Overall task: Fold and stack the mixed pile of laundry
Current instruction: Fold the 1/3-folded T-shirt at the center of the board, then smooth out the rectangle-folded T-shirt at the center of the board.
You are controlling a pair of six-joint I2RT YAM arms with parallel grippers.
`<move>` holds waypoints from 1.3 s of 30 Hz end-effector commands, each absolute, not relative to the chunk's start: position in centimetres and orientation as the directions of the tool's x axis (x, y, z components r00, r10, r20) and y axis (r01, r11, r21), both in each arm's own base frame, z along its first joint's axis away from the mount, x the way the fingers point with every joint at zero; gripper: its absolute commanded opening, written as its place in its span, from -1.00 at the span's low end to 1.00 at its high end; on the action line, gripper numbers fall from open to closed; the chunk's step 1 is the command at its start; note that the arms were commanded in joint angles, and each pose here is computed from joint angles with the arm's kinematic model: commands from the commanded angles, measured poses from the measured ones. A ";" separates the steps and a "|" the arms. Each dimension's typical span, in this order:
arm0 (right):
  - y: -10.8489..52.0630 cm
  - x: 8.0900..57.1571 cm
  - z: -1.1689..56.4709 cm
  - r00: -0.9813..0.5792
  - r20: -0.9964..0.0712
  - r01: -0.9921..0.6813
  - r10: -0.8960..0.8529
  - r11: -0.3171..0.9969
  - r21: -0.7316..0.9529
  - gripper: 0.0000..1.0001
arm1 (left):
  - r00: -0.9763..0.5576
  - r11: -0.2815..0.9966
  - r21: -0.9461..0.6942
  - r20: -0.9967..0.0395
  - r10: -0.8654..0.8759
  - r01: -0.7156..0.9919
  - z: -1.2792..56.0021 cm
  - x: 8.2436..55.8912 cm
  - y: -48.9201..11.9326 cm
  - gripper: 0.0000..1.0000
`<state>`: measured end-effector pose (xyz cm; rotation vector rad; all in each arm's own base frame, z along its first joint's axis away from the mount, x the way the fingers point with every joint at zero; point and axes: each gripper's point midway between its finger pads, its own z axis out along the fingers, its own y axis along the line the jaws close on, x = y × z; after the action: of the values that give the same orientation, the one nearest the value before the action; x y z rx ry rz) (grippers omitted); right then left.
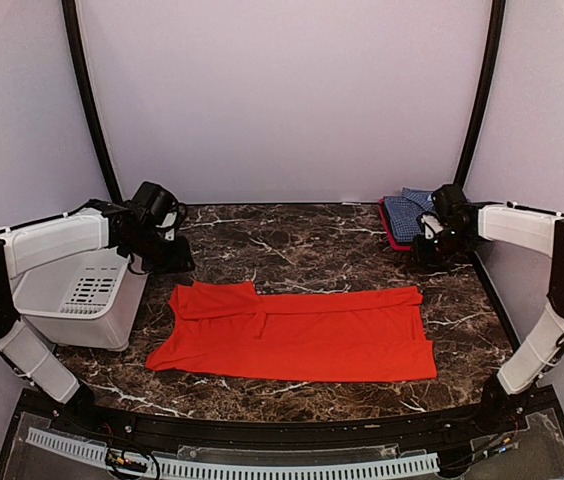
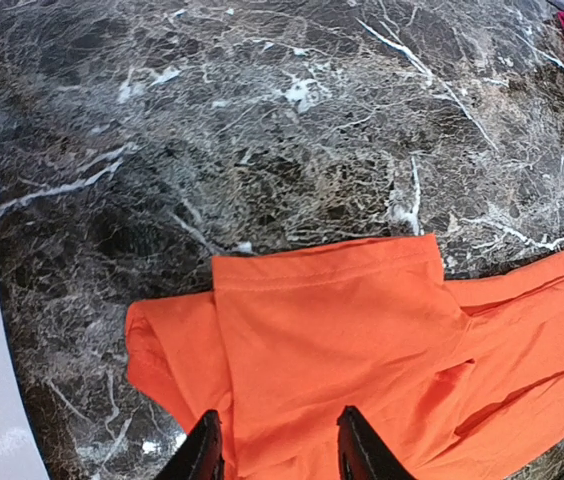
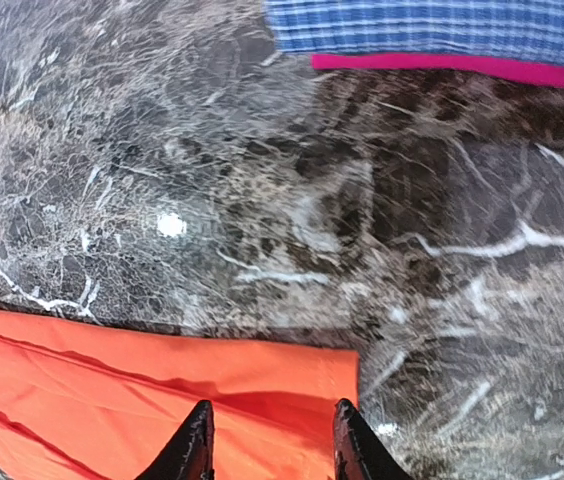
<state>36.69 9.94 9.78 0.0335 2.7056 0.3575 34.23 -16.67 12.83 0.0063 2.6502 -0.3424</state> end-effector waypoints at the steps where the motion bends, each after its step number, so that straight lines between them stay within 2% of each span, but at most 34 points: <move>1: 11.8 36.7 8.2 -0.936 -0.353 -0.104 -0.014 0.966 0.238 -0.26 | -0.912 0.950 -0.279 -0.410 0.016 0.142 11.6 34.5 -18.8 -0.23; 6: 11.5 35.4 6.3 -0.951 -0.306 -0.105 -0.034 0.970 0.219 -0.21 | -0.927 0.951 -0.267 -0.372 0.047 0.155 9.8 34.3 -19.5 -0.22; 14: 11.8 32.6 2.8 -0.985 -0.169 -0.066 -0.030 0.974 0.214 -0.34 | -0.940 0.957 -0.251 -0.338 0.053 0.145 8.0 33.6 -19.1 -0.17; 18: 11.7 32.0 2.6 -0.985 -0.173 -0.062 -0.026 0.976 0.208 -0.31 | -0.926 0.927 -0.305 -0.364 0.097 0.217 8.8 34.1 -21.2 -0.12; 24: 11.5 32.3 3.7 -0.980 -0.196 -0.068 -0.029 0.978 0.195 -0.31 | -0.854 0.839 -0.323 -0.443 0.275 0.438 10.2 33.7 -27.4 -0.06; 27: 11.6 32.1 4.5 -0.978 -0.208 -0.075 -0.032 0.976 0.202 -0.23 | -0.805 0.782 -0.315 -0.468 0.366 0.538 10.5 33.1 -30.2 -0.06; 30: 11.4 31.7 5.0 -0.976 -0.213 -0.079 -0.035 0.977 0.199 -0.16 | -0.765 0.731 -0.306 -0.469 0.442 0.610 9.9 32.3 -32.4 -0.07; 39: 10.5 31.1 4.4 -0.982 -0.190 -0.028 0.003 0.987 0.161 -0.14 | -0.673 0.653 -0.232 -0.458 0.581 0.721 7.6 33.0 -35.1 -0.11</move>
<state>32.02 11.11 4.80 -0.0545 2.9099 0.2911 32.90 -34.62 7.58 0.9162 2.5655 -0.5931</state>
